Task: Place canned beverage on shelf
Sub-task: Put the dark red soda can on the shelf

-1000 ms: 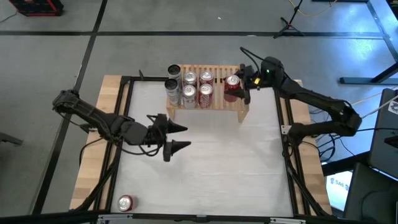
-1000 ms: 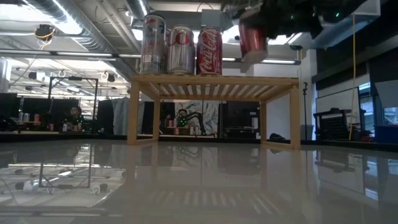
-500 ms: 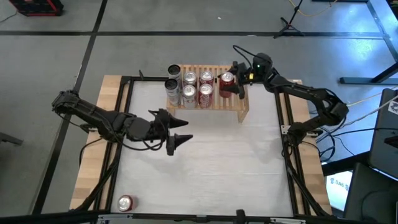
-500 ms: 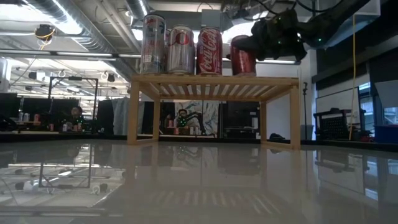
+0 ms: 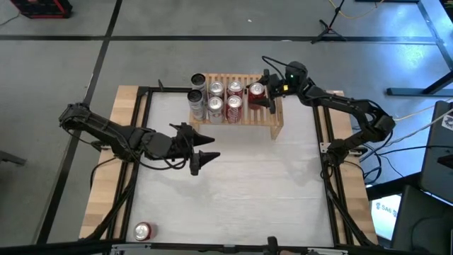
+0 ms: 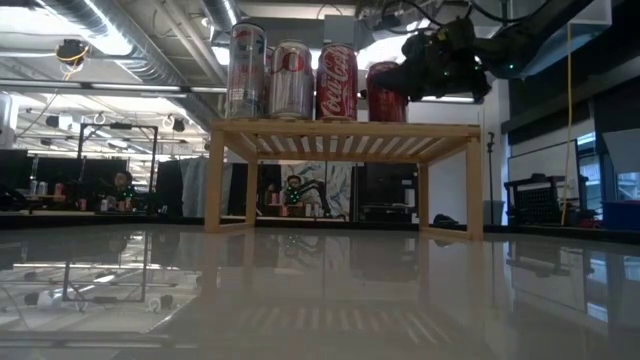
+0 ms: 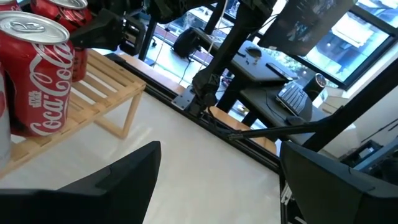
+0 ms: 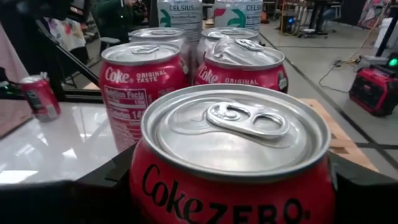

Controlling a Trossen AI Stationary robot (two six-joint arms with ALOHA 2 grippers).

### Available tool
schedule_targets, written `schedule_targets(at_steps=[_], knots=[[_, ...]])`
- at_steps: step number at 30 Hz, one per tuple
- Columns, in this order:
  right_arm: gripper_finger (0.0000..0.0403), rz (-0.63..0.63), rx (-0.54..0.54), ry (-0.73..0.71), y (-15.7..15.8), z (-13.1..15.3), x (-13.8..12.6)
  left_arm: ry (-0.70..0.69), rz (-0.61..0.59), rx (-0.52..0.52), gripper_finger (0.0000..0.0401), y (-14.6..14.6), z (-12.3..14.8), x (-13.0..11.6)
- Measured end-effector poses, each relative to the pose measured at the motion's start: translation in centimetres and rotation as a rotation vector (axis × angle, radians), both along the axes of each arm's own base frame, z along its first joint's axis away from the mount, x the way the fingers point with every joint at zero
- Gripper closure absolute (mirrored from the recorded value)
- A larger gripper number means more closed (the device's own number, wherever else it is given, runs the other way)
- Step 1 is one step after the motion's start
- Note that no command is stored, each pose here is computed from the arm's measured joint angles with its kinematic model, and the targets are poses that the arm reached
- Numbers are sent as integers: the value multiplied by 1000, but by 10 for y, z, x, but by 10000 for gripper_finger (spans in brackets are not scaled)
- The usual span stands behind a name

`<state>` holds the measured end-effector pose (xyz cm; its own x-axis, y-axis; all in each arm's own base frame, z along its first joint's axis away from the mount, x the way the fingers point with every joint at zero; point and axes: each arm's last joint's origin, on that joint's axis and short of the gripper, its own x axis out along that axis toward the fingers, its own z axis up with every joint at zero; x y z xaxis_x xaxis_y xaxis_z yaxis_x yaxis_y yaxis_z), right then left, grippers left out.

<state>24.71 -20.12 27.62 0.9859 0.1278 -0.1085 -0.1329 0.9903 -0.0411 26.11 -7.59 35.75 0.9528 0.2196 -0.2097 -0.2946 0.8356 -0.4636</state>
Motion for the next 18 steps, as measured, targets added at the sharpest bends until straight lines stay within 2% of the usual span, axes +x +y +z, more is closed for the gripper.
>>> schedule_targets(at_steps=[10,18], knots=[[125,-3,-10,-5,-3,-5,4,1,11,1,77,2,0,1],[37,-50,5,-26,-5,-1,4,1,11,2,77,2,0,1]])
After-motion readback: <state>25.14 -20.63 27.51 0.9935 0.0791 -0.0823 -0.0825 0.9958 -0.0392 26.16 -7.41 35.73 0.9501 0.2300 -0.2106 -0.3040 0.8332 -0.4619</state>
